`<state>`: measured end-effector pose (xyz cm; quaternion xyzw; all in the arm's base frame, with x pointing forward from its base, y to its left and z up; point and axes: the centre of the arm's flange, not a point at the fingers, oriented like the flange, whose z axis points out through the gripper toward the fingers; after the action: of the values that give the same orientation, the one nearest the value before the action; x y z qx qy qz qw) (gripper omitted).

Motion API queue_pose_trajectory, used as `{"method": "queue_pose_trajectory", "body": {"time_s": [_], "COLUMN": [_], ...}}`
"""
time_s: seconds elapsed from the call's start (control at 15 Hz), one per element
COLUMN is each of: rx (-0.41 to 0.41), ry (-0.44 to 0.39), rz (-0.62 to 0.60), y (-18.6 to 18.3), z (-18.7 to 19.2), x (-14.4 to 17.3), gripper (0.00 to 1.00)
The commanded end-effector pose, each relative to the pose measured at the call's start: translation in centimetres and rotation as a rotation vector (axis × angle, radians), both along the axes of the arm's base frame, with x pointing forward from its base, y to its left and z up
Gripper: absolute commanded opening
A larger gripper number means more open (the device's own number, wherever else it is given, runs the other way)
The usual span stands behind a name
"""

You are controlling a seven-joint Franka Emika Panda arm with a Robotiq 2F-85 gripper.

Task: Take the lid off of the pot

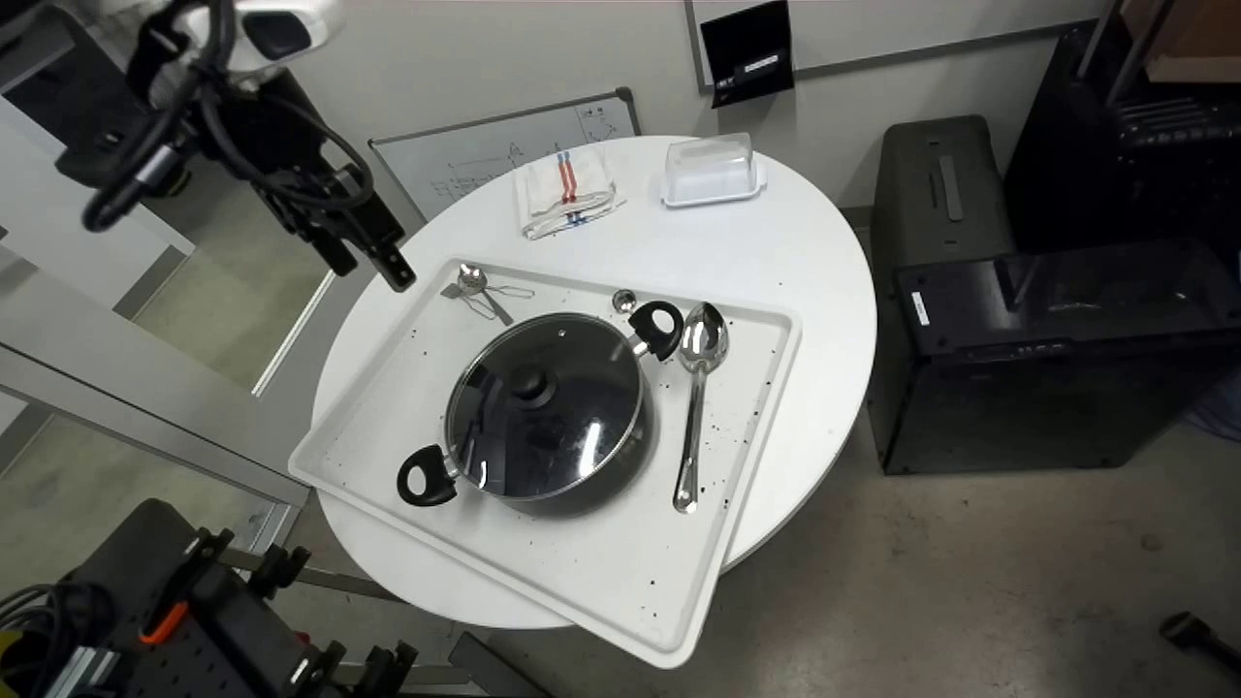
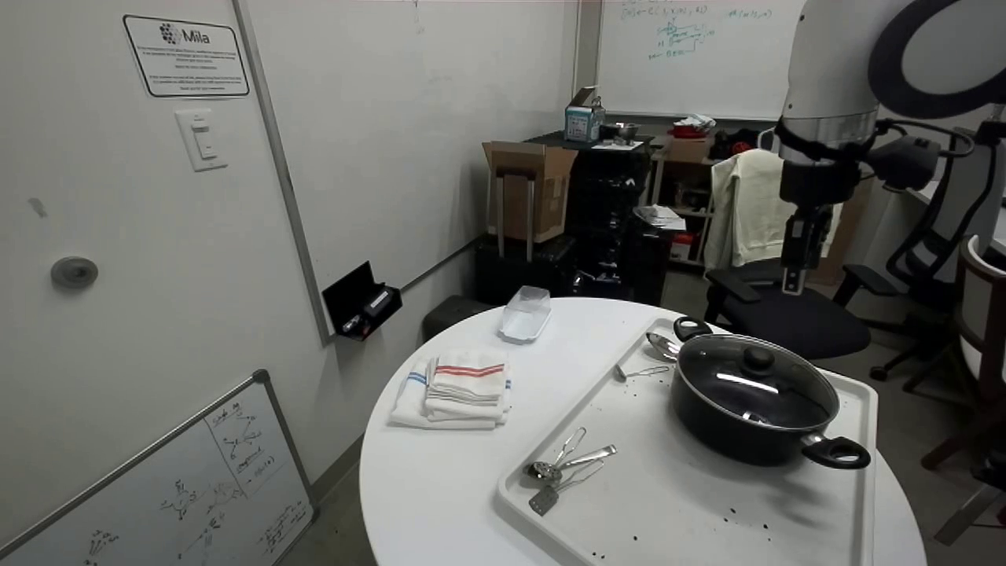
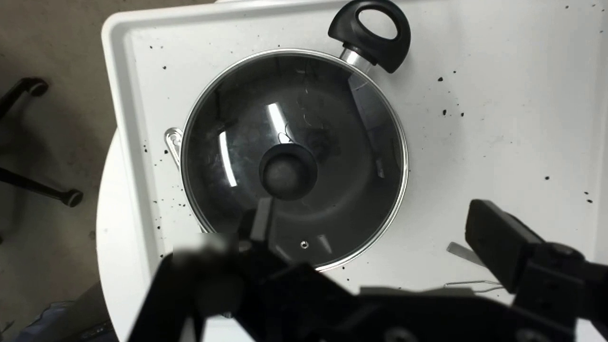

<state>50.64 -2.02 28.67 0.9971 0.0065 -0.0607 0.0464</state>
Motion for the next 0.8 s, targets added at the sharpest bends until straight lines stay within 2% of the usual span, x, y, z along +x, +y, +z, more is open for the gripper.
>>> {"method": "queue_pose_trajectory", "body": {"time_s": [0.0,0.73], "rx": [0.036,0.052], "ry": [0.005,0.070], "rz": [0.013,-0.032], "y": [-1.4,-5.3], "z": [-2.6,-9.8], "x": [2.7,3.5], "gripper": [1.00,1.00]}}
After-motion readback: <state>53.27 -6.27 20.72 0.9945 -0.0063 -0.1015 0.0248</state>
